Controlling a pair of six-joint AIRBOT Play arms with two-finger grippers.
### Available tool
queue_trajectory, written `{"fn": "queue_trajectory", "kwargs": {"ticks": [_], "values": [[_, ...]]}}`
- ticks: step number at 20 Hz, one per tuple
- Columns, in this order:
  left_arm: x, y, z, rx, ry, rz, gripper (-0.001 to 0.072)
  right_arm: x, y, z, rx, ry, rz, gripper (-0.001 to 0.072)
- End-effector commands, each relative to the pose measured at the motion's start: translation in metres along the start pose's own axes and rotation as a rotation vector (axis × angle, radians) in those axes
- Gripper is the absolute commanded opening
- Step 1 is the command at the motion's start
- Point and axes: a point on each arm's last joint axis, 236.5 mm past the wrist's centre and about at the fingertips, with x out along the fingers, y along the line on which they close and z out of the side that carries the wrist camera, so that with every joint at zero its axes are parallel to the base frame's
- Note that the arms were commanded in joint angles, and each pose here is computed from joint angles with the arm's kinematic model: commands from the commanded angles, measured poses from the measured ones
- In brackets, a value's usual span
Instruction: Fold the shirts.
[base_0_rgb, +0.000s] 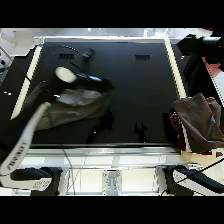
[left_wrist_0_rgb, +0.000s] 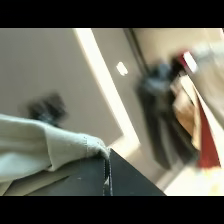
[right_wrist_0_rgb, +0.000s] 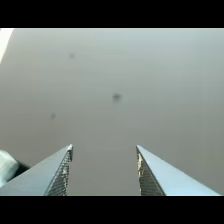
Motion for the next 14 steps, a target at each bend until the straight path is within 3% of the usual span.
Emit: {"fn": "queue_trajectory", "kwargs": {"ticks": [1,3,4,9,11,14], "values": [[0.078,-0.048,-0.042,-0.006,0.027,-0.054,0.0083,-0.018,-0.02,-0.003,0.009,0.045,-0.046,0.0444],[0.066,-0.046,-0.005,-0.056,-0.092,-0.061,0.0669,-0.006,-0.013,-0.048,0.007,0.219,-0.005,0.0444],[0.044,-0.035,0.022,-0.063,-0.156,-0.049,0.0714,0.004,-0.007,-0.077,0.0,0.32,0.03,0.0444],[-0.135,0.06,0.105,-0.09,-0.377,0.117,0.0705,0.058,0.027,-0.235,0.061,0.676,0.182,0.0445],[-0.198,0.111,0.085,-0.125,-0.335,0.247,0.0704,0.063,0.054,-0.302,0.138,0.793,0.285,0.0445],[-0.257,0.193,0.006,-0.306,-0.204,0.473,0.0704,0.068,0.06,-0.373,0.218,0.869,0.277,0.0445]]}}
